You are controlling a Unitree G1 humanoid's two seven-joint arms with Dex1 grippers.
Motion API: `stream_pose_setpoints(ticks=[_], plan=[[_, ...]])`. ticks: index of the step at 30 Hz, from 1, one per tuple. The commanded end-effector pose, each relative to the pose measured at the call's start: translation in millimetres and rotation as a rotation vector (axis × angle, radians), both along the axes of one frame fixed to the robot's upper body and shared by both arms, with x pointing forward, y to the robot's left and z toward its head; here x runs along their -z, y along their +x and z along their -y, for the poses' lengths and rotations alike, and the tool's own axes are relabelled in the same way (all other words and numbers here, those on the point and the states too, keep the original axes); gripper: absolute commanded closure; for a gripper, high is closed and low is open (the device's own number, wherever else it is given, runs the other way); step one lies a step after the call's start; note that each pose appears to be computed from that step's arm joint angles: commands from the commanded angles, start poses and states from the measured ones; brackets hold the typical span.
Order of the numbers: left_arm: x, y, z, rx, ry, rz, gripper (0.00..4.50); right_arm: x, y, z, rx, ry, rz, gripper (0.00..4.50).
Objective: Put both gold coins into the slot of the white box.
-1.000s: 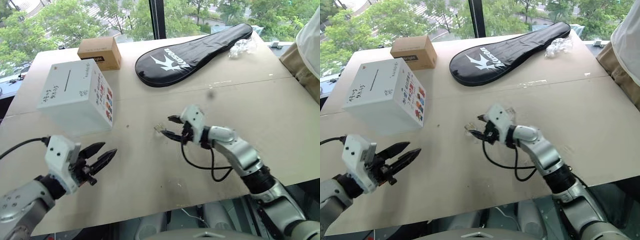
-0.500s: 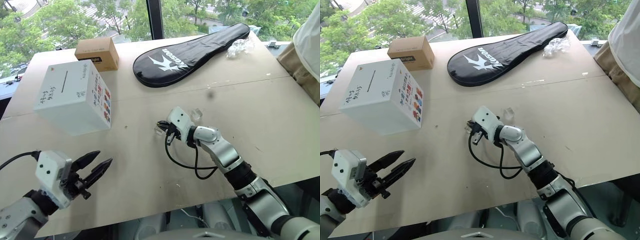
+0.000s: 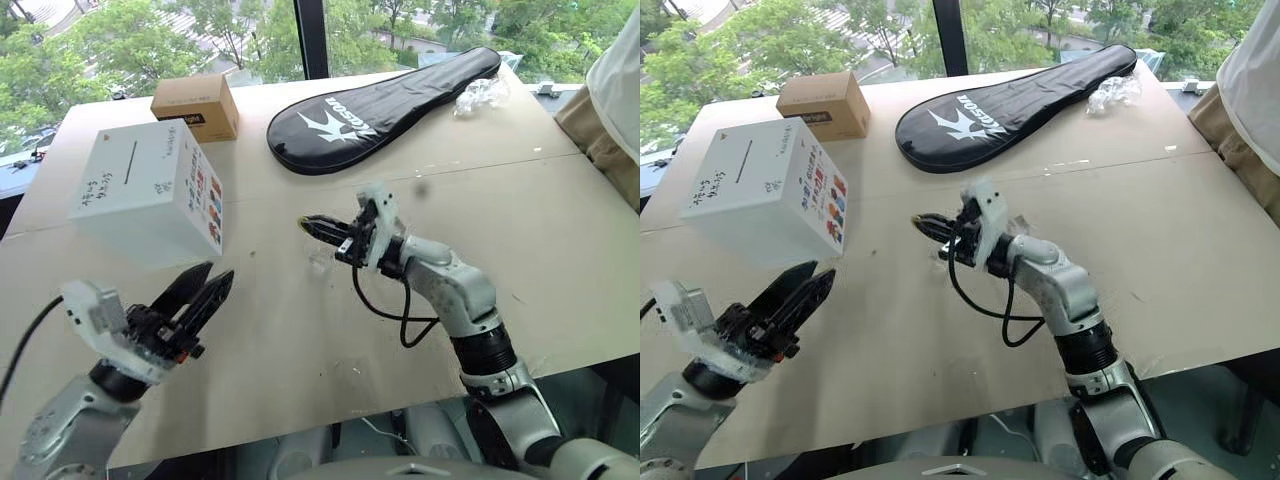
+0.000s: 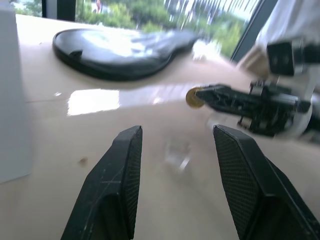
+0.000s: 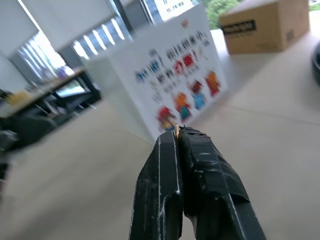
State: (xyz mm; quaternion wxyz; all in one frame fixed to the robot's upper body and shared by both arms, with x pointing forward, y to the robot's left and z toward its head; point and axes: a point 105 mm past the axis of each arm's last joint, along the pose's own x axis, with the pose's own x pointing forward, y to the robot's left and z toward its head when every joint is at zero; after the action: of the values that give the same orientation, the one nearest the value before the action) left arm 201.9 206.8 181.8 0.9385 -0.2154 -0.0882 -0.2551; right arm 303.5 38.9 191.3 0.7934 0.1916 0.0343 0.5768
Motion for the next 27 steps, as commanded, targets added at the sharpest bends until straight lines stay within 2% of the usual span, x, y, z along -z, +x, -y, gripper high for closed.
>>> stream_pose_setpoints(ticks=[1, 5, 8, 12, 22, 25, 27], plan=[[-20.5, 2.4, 19.8, 0.08, -0.224, 0.066, 2.23, -39.0, -20.8, -2.9, -0.138, 0.156, -0.045, 4.44], [-29.2, 15.1, 31.3, 0.12, -0.409, 0.096, 2.23, -64.5, -39.7, -3.4, -0.268, 0.278, -0.085, 4.44], [-36.3, 18.2, 46.2, 0.194, -0.474, 0.111, 2.23, -67.9, -45.2, -2.8, -0.302, 0.286, -0.092, 4.44], [-40.7, 22.3, 48.2, 0.22, -0.544, 0.117, 2.23, -69.4, -50.8, -3.2, -0.339, 0.285, -0.09, 4.44], [-44.2, 16.4, 61.7, 0.31, -0.559, 0.116, 2.23, -70.8, -54.6, -4.0, -0.357, 0.289, -0.084, 4.44], [-43.7, 14.9, 63.4, 0.323, -0.559, 0.11, 2.99, -70.7, -54.8, -4.0, -0.356, 0.291, -0.086, 4.5], [-43.0, 14.6, 63.6, 0.326, -0.558, 0.106, 3.89, -70.8, -54.9, -4.1, -0.356, 0.291, -0.087, 4.5]])
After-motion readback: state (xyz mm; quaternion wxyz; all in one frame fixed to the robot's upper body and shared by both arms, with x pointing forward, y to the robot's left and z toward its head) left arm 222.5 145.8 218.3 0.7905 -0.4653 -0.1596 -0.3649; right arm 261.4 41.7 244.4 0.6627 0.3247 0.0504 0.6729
